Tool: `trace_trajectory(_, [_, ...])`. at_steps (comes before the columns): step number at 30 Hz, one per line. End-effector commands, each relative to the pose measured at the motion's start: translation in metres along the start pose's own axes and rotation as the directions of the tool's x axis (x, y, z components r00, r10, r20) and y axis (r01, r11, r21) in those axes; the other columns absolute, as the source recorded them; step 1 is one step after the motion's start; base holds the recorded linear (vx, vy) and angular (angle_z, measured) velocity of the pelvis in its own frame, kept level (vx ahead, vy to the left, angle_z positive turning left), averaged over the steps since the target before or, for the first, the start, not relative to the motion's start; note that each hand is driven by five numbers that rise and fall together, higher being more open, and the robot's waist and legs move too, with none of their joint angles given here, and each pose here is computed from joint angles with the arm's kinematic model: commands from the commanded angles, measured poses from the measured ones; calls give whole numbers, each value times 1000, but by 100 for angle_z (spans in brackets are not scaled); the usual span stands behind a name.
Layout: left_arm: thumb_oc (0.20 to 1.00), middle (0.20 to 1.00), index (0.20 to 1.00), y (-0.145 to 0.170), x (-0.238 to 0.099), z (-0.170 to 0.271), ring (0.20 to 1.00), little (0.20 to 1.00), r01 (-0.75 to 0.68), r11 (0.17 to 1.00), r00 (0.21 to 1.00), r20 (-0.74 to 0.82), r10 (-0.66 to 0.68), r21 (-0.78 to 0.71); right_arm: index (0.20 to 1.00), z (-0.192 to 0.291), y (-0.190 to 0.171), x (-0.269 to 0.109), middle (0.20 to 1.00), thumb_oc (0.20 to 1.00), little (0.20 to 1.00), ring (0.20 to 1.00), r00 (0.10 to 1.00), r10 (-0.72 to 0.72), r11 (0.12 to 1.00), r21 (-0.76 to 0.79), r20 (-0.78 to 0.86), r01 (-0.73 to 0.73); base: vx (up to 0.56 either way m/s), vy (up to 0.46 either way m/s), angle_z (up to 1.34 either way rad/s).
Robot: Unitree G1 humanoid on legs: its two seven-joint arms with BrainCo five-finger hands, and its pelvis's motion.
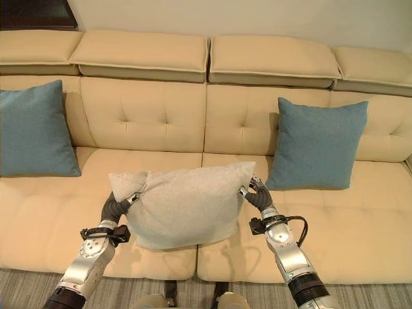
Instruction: Pick up all the scattered cushions and arrange them neatly on the sofa.
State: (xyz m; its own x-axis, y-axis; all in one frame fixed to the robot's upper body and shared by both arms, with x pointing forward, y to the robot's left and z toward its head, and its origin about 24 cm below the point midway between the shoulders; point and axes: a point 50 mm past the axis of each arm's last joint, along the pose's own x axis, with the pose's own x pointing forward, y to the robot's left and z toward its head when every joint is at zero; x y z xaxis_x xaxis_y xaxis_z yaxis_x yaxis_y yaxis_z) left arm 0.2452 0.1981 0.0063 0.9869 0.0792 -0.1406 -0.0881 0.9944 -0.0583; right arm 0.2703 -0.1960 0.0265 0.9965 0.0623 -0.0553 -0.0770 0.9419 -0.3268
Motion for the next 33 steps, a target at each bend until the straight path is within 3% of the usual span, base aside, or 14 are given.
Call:
trace_trajectory(1, [200,200,200,-25,8,47,200,200,101,993,965,248,-84,-56,200,44,-5,12,200,200,200,200,977,-17,1000,8,212,16,73,37,-12])
trace_trajectory(11, [200,200,200,-39,18,73,200,200,143,990,932,337,-134,-3,200,47,-11,19,200,200,200,200,977,-59,998,14,205,57,119,170,-13])
trace_trajectory(18, [200,200,200,-51,40,116,200,200,115,993,880,463,-110,18,200,86,-10,44,200,200,200,200,944,-92,995,1,317,97,33,83,-1])
trace_trajectory(21, [200,200,200,-59,55,148,200,200,85,995,836,540,-98,49,200,118,-11,60,200,200,200,200,912,-105,993,-12,397,119,-52,32,-1])
trace_trajectory(29, [200,200,200,-99,80,293,200,200,-24,989,611,785,-99,144,200,258,-26,103,200,200,200,200,751,-178,968,-26,636,251,-125,3,-2])
trace_trajectory(33, [200,200,200,-113,78,319,200,200,-29,989,573,813,-104,148,200,290,-35,104,200,200,200,200,708,-195,955,-35,678,296,-48,1,1])
